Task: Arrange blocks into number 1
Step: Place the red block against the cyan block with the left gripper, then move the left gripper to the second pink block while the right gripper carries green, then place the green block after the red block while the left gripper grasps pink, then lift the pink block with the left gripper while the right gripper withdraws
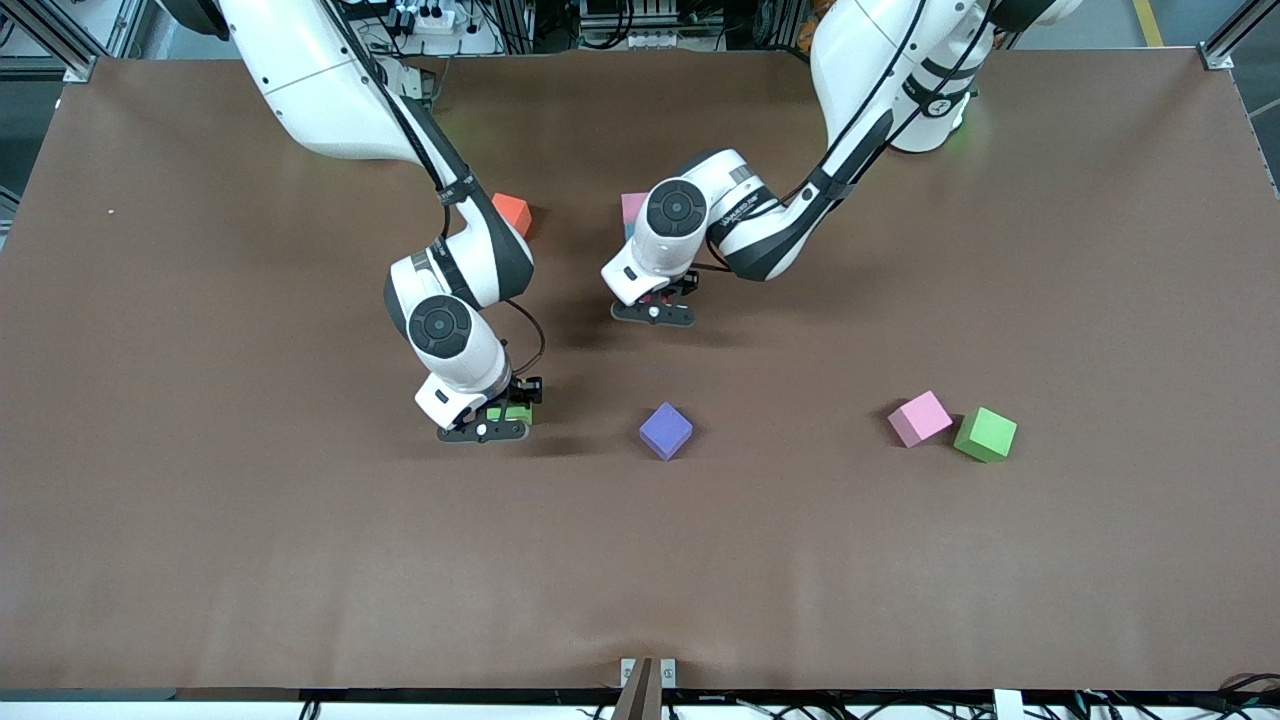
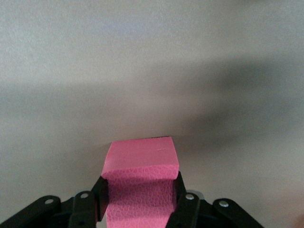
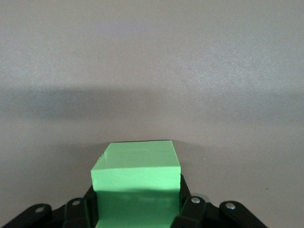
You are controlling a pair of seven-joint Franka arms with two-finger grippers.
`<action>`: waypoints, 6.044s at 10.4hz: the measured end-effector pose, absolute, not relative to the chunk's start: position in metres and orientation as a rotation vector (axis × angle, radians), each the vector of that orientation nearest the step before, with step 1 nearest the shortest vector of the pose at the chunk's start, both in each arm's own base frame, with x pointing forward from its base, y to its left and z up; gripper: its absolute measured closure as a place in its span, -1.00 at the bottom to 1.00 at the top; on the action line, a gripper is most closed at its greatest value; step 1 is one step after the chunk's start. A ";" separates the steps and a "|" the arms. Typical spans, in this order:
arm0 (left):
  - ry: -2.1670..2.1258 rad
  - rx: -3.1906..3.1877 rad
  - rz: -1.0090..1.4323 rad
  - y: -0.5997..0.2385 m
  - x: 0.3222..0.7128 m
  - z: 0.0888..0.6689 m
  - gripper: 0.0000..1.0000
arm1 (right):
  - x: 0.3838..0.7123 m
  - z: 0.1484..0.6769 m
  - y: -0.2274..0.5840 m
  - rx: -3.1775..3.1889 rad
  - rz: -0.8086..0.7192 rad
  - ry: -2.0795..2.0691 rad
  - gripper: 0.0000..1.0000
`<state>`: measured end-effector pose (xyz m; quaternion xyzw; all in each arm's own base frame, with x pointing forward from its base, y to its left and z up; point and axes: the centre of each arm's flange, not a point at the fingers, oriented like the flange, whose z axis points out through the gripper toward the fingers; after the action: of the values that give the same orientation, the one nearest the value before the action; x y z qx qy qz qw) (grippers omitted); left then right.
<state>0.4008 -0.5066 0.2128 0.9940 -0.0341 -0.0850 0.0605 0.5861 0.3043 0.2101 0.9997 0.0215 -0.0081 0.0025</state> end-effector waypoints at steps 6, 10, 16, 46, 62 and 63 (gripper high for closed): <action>-0.041 3.010 -0.285 -0.513 0.387 0.211 -0.09 | 0.587 0.213 0.307 3.143 -0.020 0.054 -0.25; -0.052 3.020 -0.304 -0.512 0.380 0.205 -0.59 | 0.589 0.227 0.327 3.165 0.025 0.014 -0.25; 0.053 2.977 -0.201 -0.484 0.430 0.278 -1.00 | 0.574 0.224 0.345 3.149 -0.032 0.005 -0.25; 0.327 3.120 -0.115 -0.079 0.641 0.234 -1.00 | 0.519 0.293 0.463 3.145 0.015 -0.304 -1.00; 0.002 3.061 -0.109 -0.193 0.622 0.246 -0.22 | 0.603 0.498 0.024 3.147 -0.039 0.246 -1.00; -0.067 3.053 -0.093 -0.228 0.611 0.262 -0.22 | 0.594 0.520 0.016 3.146 -0.001 0.228 -1.00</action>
<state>0.6115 -0.2282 0.2621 0.9984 -0.0219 -0.0303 0.0433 0.5940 0.0159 0.5198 0.9974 0.0721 -0.0003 -0.0063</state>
